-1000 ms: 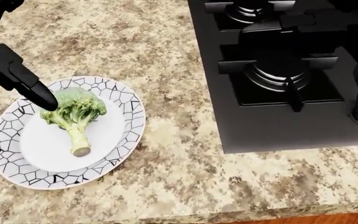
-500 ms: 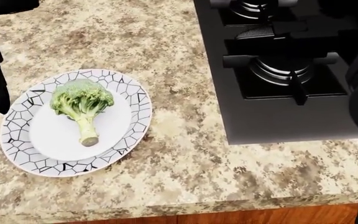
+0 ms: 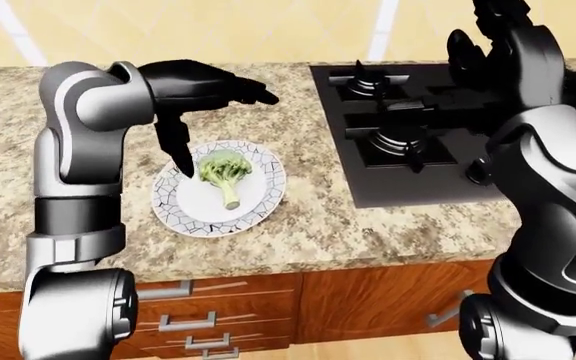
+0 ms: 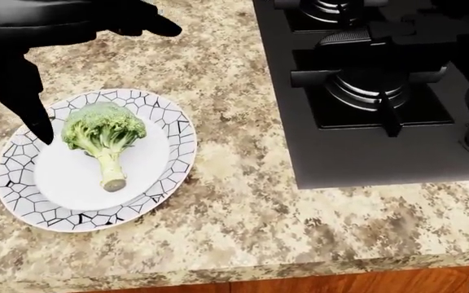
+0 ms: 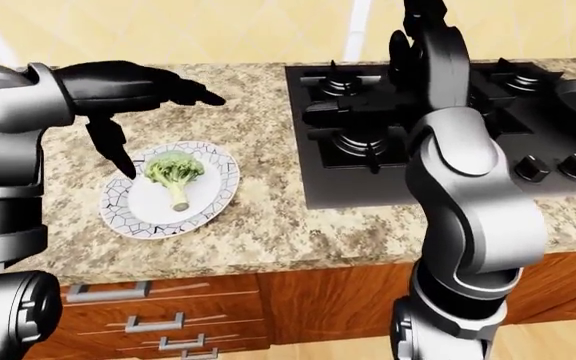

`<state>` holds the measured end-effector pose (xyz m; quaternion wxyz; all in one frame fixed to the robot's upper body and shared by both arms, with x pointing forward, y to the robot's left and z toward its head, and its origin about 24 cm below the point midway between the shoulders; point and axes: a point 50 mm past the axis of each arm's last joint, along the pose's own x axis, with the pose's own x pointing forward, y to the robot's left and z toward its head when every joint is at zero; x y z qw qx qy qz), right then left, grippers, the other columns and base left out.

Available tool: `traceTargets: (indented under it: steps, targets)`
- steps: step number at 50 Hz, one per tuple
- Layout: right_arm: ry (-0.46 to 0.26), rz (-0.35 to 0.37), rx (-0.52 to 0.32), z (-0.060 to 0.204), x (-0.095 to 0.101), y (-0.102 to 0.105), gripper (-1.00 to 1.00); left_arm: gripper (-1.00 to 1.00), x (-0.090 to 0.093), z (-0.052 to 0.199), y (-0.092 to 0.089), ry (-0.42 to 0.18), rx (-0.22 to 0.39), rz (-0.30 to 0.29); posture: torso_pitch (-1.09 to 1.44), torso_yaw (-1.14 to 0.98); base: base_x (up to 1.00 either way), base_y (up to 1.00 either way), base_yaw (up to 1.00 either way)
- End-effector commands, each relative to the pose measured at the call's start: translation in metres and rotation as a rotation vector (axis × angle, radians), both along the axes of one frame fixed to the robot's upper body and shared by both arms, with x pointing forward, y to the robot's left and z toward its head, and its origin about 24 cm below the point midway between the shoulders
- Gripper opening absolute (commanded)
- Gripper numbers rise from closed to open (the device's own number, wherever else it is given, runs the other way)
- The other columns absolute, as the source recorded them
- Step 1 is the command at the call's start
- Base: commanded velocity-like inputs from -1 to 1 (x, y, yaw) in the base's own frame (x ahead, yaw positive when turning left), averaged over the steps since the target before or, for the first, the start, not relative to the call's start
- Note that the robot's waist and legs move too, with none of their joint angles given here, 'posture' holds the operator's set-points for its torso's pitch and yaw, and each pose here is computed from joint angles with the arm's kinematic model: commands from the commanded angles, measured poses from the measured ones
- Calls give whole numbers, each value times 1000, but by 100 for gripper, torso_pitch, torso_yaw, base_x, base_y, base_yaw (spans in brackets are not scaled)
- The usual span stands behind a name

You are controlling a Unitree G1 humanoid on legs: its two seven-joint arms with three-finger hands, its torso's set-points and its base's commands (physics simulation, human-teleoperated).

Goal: Pick the broccoli from the plate and place it in the pan.

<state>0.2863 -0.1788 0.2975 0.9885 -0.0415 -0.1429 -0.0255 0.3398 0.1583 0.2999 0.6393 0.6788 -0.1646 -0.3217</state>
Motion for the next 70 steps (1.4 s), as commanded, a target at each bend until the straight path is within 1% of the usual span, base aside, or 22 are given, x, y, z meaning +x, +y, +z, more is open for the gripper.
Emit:
traceTargets:
  steps: [1,2,7,8,9,12,13,14,17,20,22,24,28,31,32,33,36,52,53,54,59,70]
  targets:
    - [-81,-3,-3,14,-7,0,100,63,-9,17,1,-66,-11,-14,0,0,0,0,0]
    - [-81,-3,-2,14,-7,0,100,69,-10,16,1,-62,-7,-14,0,0,0,0,0]
    - [-79,-3,-3,14,-7,1,100,66,-16,13,0,-39,18,-30,0,0,0,0,0]
    - [-80,-4,-3,15,-7,0,100,56,-17,12,-1,-33,28,-33,0,0,0,0,0]
    - [-80,-4,-2,15,-7,0,100,51,-19,12,-1,-28,33,-35,0,0,0,0,0]
    - [-79,-3,-3,14,-6,1,100,43,-19,11,-1,-25,38,-37,0,0,0,0,0]
    - [-79,-2,-3,14,-6,1,100,34,-19,7,0,-16,48,-34,0,0,0,0,0]
    - [-78,-3,-3,13,-6,0,100,30,-19,6,0,-14,51,-34,0,0,0,0,0]
    - [-78,-2,-4,13,-5,1,100,28,-19,7,0,-13,56,-37,0,0,0,0,0]
    - [-78,-3,-3,13,-5,1,100,29,-19,5,-1,-10,60,-36,0,0,0,0,0]
    - [-78,-3,-3,14,-6,1,100,39,-19,5,-1,-7,64,-39,0,0,0,0,0]
    - [-79,-3,-2,14,-6,1,100,40,-18,4,-1,-3,68,-40,0,0,0,0,0]
    - [-80,-2,-3,15,-6,1,100,31,-18,1,-2,9,75,-38,0,0,0,0,0]
    - [-80,-2,-3,15,-6,1,100,29,-18,-1,-2,15,84,-40,0,0,0,0,0]
    - [-81,-3,-3,15,-6,0,100,31,-17,-3,-2,17,84,-40,0,0,0,0,0]
    - [-81,-3,-3,15,-6,0,100,30,-18,-5,-2,28,87,-41,0,0,0,0,0]
    - [-82,-3,-2,15,-7,0,100,22,-17,-6,-2,30,96,-40,0,0,0,0,0]
    - [-84,0,-2,16,-7,1,100,23,-15,-8,-6,24,98,-43,0,0,0,0,0]
    - [-85,-1,-2,16,-8,1,100,16,-15,-9,-6,26,99,-43,0,0,0,0,0]
    - [-86,-1,-2,17,-8,1,100,15,-15,-9,-6,25,99,-44,0,0,0,0,0]
    - [-86,-1,-2,17,-8,1,100,22,-14,-8,-7,17,97,-40,0,0,0,0,0]
    - [-83,2,-4,16,-7,1,100,26,-9,-8,-7,-1,93,-31,0,0,0,0,0]
